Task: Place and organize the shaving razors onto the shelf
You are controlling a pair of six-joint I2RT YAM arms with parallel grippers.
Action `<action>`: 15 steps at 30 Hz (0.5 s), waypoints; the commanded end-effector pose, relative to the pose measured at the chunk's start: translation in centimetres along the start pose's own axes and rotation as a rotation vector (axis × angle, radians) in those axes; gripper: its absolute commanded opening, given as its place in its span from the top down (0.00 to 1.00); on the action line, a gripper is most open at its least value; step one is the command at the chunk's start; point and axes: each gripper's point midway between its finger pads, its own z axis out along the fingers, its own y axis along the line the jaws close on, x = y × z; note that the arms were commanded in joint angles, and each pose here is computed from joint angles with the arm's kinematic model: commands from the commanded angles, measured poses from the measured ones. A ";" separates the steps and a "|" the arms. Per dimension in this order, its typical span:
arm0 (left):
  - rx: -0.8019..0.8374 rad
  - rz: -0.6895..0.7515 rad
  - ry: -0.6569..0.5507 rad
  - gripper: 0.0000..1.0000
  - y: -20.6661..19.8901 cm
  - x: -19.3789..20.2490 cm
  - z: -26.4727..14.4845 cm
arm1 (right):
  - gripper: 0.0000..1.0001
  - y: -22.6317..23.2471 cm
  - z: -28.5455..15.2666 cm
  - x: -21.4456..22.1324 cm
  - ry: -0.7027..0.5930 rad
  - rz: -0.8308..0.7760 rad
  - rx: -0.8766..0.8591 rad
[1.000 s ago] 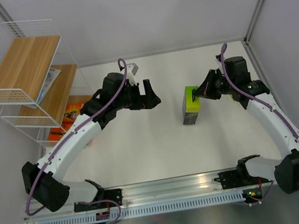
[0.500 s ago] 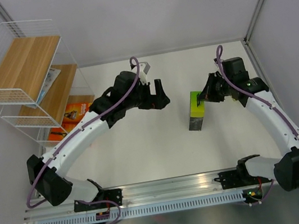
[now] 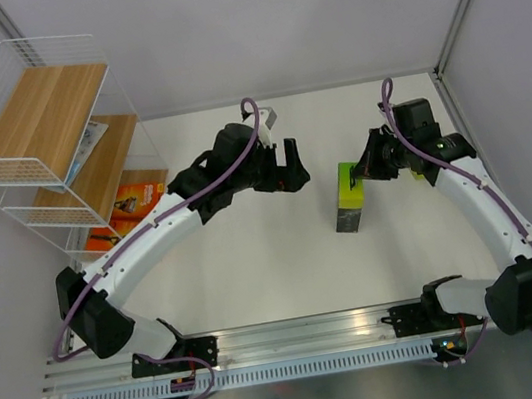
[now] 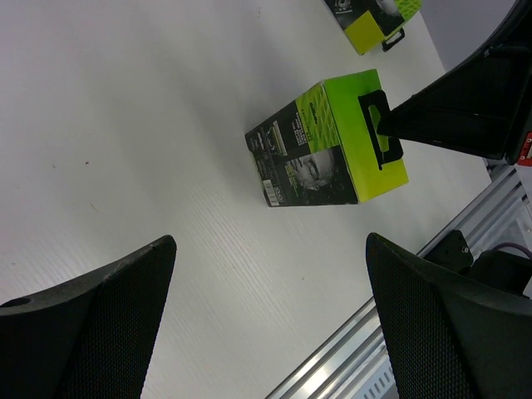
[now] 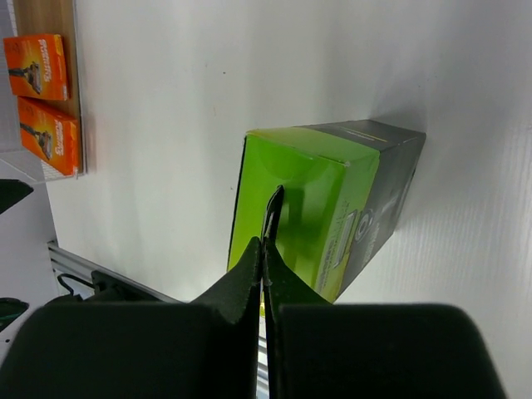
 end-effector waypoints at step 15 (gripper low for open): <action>-0.386 -0.272 -0.224 0.00 11.9 -4.2 -6.0 | 0.99 13.0 -3.0 -6.1 -0.143 -0.087 -0.299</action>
